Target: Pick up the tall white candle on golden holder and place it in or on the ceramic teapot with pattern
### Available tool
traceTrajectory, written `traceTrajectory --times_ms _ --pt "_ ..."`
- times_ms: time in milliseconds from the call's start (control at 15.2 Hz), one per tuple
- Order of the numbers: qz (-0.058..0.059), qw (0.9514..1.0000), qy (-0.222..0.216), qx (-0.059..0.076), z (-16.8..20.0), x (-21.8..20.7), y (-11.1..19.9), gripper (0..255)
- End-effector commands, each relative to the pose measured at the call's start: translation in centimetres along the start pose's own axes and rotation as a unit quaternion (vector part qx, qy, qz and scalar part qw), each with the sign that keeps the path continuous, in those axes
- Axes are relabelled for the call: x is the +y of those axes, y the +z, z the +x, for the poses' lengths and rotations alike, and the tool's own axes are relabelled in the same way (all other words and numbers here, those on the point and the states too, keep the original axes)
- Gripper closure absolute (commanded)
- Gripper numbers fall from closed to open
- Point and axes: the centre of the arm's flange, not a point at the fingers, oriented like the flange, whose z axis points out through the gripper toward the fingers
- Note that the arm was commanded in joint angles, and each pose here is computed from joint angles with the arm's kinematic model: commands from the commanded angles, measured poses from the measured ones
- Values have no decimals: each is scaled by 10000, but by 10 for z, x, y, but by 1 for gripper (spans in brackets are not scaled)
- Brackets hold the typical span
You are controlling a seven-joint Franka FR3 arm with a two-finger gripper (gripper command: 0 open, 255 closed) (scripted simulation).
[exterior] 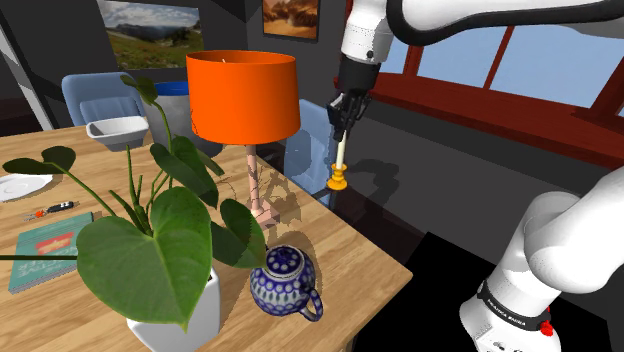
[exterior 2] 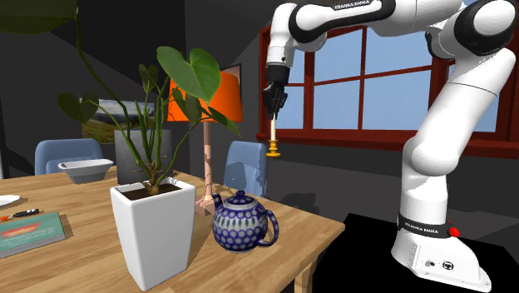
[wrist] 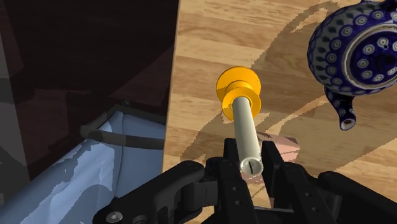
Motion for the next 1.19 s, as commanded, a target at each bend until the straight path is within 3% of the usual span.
traceTrajectory --times_ms 0,990,1122 --pt "0 10000 0 -2 0 -13 -8 255" --pt "0 10000 0 -2 -12 -205 -74 255" --pt "0 10000 0 -2 -13 -205 -64 255"
